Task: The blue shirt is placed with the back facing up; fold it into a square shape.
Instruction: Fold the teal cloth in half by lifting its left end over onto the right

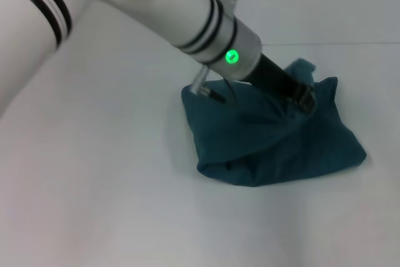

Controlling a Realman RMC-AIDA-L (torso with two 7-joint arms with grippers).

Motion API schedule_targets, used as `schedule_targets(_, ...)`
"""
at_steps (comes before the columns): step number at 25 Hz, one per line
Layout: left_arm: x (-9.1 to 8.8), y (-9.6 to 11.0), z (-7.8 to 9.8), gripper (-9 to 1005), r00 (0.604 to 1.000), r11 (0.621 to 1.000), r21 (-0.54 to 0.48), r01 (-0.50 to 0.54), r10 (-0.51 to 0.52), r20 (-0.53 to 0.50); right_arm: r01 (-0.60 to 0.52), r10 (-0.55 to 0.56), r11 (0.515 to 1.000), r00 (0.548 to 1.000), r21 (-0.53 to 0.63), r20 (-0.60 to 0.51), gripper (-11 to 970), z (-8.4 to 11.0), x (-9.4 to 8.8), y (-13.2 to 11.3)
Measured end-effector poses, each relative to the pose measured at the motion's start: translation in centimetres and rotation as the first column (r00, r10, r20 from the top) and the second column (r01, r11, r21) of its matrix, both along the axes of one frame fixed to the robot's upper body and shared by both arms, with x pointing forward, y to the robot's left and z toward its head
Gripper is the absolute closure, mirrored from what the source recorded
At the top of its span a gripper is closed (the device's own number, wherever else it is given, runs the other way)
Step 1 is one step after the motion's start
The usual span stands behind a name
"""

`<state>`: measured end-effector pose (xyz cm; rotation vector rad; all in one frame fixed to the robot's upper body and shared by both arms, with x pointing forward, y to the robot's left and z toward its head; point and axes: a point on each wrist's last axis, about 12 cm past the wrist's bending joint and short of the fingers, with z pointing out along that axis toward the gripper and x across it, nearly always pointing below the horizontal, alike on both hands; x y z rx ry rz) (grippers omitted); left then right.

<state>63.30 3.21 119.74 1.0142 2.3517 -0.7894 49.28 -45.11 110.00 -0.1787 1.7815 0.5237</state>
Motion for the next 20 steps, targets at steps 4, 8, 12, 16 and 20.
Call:
schedule_targets(4, -1.6, -1.6, -2.3, 852, 0.997, 0.995, 0.054, 0.082, -0.081, -0.004, -0.029, 0.028, 0.999, 0.999, -0.016, -0.019, 959, 0.3, 1.1, 0.6)
schedule_targets(8, -2.8, -2.4, -2.8, 847, 0.993, 0.993, 0.014, 0.119, -0.119, -0.03, -0.059, 0.057, 0.997, 0.997, -0.047, -0.048, 960, 0.8, 2.1, 1.1)
schedule_targets(12, -3.1, -2.4, -3.0, 760, 0.993, 0.993, -0.026, 0.113, -0.113, -0.039, -0.078, 0.074, 0.994, 0.996, -0.076, -0.051, 960, 1.2, 2.9, 1.8)
schedule_targets(16, -3.1, -2.2, -2.9, 674, 0.995, 0.994, -0.063, 0.093, -0.095, -0.031, -0.092, 0.087, 0.992, 0.995, -0.092, -0.048, 959, 1.6, 3.4, 2.4)
schedule_targets(20, -3.0, -1.2, -2.2, 488, 0.997, 0.992, -0.099, 0.079, -0.079, 0.005, -0.132, 0.127, 0.985, 0.99, -0.115, -0.055, 959, 2.3, 4.0, 3.1)
